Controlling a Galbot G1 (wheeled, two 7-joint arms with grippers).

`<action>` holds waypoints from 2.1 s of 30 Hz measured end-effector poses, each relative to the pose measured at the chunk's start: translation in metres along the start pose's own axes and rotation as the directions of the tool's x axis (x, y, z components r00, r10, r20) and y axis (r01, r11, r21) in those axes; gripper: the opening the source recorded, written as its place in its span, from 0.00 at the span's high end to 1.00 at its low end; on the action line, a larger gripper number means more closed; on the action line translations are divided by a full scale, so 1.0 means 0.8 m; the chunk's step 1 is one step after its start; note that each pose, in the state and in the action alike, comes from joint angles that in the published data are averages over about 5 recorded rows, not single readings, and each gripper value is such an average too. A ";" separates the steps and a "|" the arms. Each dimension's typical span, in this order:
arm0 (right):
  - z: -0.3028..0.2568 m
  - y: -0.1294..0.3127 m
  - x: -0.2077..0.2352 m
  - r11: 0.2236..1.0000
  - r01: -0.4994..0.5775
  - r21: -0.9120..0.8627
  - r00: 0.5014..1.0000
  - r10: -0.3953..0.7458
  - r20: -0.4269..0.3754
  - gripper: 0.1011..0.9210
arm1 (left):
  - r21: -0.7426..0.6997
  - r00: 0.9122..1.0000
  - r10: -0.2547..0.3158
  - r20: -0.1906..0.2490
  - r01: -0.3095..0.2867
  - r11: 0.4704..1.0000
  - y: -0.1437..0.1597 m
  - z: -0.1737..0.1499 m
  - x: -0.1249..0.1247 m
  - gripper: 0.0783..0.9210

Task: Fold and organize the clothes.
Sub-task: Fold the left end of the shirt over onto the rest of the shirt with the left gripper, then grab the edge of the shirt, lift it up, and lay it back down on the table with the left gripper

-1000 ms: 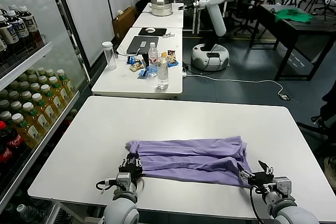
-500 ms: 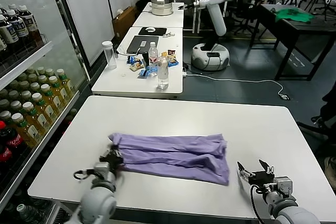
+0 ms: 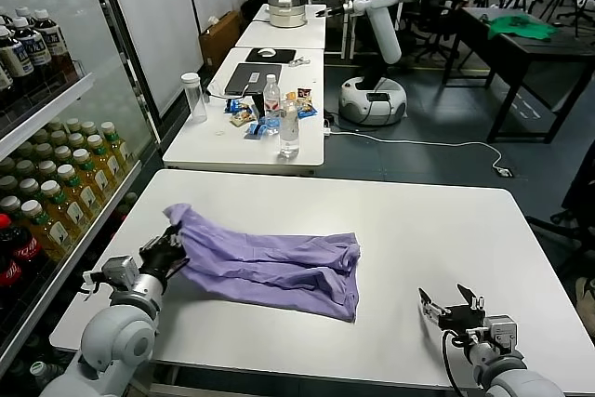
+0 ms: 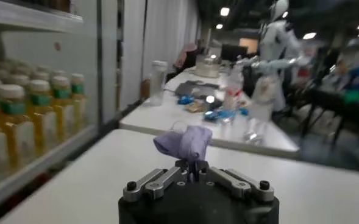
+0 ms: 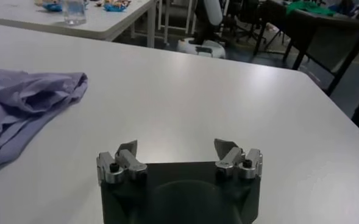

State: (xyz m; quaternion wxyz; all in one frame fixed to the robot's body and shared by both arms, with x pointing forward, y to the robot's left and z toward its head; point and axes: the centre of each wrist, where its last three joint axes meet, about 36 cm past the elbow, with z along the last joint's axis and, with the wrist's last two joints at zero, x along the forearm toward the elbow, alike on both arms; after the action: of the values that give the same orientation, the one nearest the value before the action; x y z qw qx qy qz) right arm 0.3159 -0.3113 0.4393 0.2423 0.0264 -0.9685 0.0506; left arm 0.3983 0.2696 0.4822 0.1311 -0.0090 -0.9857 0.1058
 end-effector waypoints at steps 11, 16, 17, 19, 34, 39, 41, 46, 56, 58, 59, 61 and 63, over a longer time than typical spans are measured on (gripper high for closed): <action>0.004 0.001 0.002 1.000 -0.004 0.010 1.000 0.004 0.000 0.12 | 0.333 0.966 0.258 -0.025 -0.236 0.913 -0.082 0.002 0.012 0.94; 0.003 -0.001 0.001 1.000 -0.005 0.012 1.000 0.005 0.004 0.12 | 0.412 0.945 0.324 -0.042 -0.279 0.867 -0.113 0.014 0.003 0.94; 0.003 -0.001 0.001 1.000 -0.005 0.013 1.000 0.005 0.005 0.12 | 0.423 0.941 0.334 -0.047 -0.284 0.860 -0.119 0.016 0.001 0.94; 0.002 -0.002 0.000 1.000 -0.006 0.013 1.000 0.006 0.006 0.12 | 0.441 0.934 0.353 -0.058 -0.293 0.848 -0.130 0.022 -0.005 0.94; 0.000 -0.007 -0.008 1.000 -0.006 0.014 1.000 0.006 0.013 0.12 | 0.406 0.882 0.455 -0.120 -0.375 0.834 -0.192 0.066 -0.035 0.74; -0.001 -0.007 -0.011 1.000 -0.003 0.014 1.000 0.003 0.014 0.12 | 0.375 0.876 0.470 -0.110 -0.402 0.836 -0.195 0.075 -0.037 0.58; -0.001 -0.007 -0.012 1.000 -0.002 0.014 1.000 0.002 0.015 0.12 | 0.364 0.874 0.474 -0.103 -0.411 0.836 -0.195 0.077 -0.036 0.50; -0.003 -0.006 -0.014 1.000 0.002 0.013 1.000 -0.002 0.020 0.12 | 0.327 0.882 0.465 -0.084 -0.416 0.848 -0.189 0.079 -0.032 0.33; -0.005 -0.004 -0.020 1.000 0.008 0.008 1.000 -0.008 0.029 0.12 | 0.060 0.962 0.272 -0.032 -0.270 0.961 -0.139 0.096 -0.030 0.12; -0.005 -0.003 -0.021 1.000 0.009 0.008 1.000 -0.009 0.030 0.12 | -0.013 0.973 0.227 -0.031 -0.228 0.974 -0.130 0.106 -0.030 0.12; -0.005 -0.003 -0.022 1.000 0.009 0.008 0.999 -0.009 0.030 0.12 | -0.047 0.978 0.207 -0.031 -0.208 0.977 -0.126 0.110 -0.030 0.12; -0.005 -0.004 -0.022 1.000 0.009 0.009 0.999 -0.009 0.030 0.12 | -0.107 0.985 0.170 -0.031 -0.173 0.979 -0.120 0.120 -0.030 0.12; -0.005 -0.004 -0.021 1.000 0.008 0.010 1.000 -0.009 0.030 0.12 | -0.158 0.990 0.139 -0.031 -0.142 0.977 -0.116 0.127 -0.032 0.12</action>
State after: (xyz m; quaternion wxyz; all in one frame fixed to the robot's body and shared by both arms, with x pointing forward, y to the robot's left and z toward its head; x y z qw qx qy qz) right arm 0.3331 -0.3137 0.4349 0.2279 0.0325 -0.9716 0.0540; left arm 0.3977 0.1565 0.3990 0.1318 -0.0901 -0.9865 0.0354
